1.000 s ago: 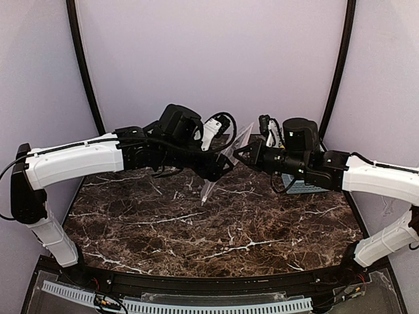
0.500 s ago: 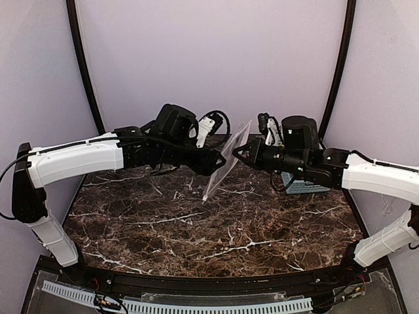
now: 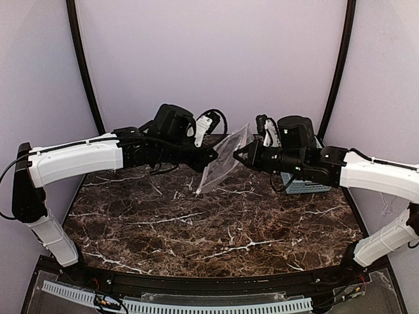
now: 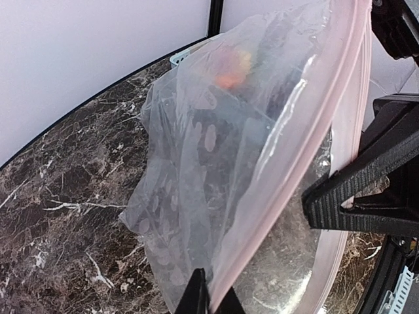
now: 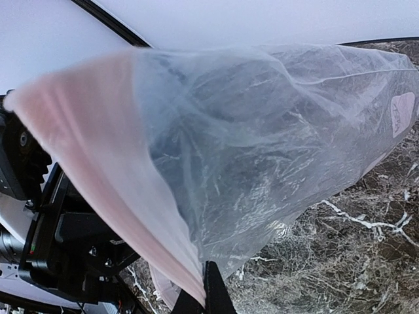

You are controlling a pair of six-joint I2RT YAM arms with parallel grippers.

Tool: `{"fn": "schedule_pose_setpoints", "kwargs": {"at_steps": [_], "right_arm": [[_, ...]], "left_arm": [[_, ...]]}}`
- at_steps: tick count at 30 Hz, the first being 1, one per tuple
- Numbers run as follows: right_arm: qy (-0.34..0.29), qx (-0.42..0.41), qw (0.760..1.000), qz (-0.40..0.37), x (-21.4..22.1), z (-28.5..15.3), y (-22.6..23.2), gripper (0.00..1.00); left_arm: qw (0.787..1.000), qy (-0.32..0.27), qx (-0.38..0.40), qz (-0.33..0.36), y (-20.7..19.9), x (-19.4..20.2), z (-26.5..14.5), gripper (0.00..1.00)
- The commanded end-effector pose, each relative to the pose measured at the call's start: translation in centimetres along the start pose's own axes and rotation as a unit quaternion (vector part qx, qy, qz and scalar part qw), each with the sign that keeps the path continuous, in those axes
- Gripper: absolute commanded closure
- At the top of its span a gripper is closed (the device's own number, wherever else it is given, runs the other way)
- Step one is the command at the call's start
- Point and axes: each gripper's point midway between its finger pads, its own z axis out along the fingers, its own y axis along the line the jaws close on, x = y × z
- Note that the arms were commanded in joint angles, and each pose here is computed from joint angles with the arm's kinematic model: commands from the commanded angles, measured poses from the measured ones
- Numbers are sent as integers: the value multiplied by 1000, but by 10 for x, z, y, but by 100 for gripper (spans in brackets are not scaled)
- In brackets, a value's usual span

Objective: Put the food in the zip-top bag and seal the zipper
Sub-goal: Open the zipper food storage bag at the center of the board.

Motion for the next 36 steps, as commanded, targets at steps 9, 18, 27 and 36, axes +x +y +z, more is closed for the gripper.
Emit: {"fn": "schedule_pose_setpoints", "kwargs": {"at_steps": [9,18,27,36], "right_arm": [[-10,74,997,-36,-11,-4,-14,100],[-1,199,978,-60,-12,-8,-54,100],[30,268,960,-69,1,4,-82,98],[37,131,990,-41,16,25,-43,68]], "left_arm": [[990,-23,-119,69,43,-30,-42,99],[977,-32,-175,119,61,-38,-64,99],[987,-2,-119,105,46,-3,-39,99],[998,32,-34,50,18,27,-14,99]]}}
